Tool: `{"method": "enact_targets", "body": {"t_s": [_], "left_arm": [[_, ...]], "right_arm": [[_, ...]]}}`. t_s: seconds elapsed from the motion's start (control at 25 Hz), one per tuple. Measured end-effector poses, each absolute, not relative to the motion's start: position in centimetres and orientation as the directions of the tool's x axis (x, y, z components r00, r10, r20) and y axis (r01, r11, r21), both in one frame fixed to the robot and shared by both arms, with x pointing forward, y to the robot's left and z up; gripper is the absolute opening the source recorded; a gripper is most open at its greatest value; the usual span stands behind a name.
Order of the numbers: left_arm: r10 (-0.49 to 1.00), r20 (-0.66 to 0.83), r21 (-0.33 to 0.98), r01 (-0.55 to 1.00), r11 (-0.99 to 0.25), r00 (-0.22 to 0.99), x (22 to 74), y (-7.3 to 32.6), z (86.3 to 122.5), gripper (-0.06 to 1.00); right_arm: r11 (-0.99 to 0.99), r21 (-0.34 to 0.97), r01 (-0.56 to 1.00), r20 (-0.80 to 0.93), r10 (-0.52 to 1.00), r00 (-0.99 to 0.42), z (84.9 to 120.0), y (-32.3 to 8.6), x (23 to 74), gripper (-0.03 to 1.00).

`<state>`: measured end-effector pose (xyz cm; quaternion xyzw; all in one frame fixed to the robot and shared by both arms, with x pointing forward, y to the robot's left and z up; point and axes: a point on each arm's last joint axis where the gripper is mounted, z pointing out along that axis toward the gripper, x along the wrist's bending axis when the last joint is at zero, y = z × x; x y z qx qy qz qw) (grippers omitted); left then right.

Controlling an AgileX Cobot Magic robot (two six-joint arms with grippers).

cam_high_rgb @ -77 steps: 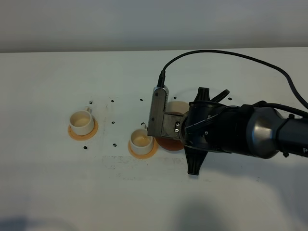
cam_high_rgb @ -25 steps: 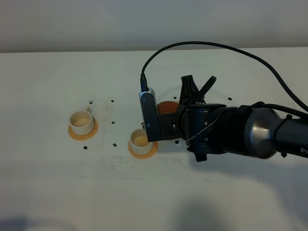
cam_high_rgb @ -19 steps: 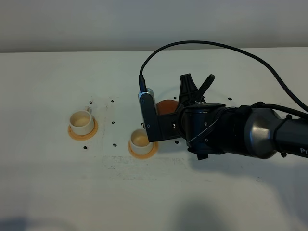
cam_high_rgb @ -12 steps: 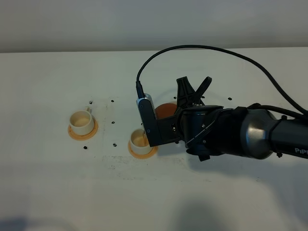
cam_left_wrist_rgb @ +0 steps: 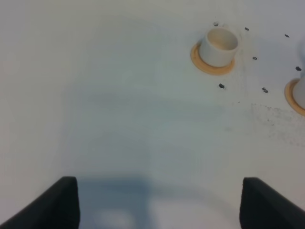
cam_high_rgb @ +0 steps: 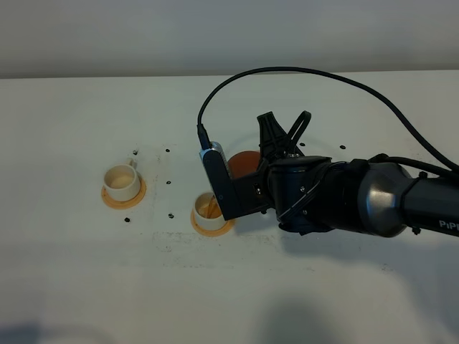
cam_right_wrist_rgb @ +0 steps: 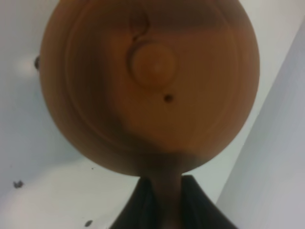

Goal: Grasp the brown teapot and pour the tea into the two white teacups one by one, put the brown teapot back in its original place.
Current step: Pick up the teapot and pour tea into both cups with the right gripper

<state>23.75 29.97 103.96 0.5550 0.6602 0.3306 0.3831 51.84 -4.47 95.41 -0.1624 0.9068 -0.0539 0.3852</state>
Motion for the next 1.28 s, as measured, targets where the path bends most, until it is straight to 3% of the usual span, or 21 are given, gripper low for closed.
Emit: {"method": "enact_targets", "body": {"t_s": [1.28], "left_arm": [[0.986,-0.139,0.862,0.479,0.165,-0.090,23.75,29.97,103.96,0.68]], "right_arm": [[0.908,-0.306,-0.287,-0.689,-0.419,-0.591,95.38,-4.43,52.23,0.10]]}}
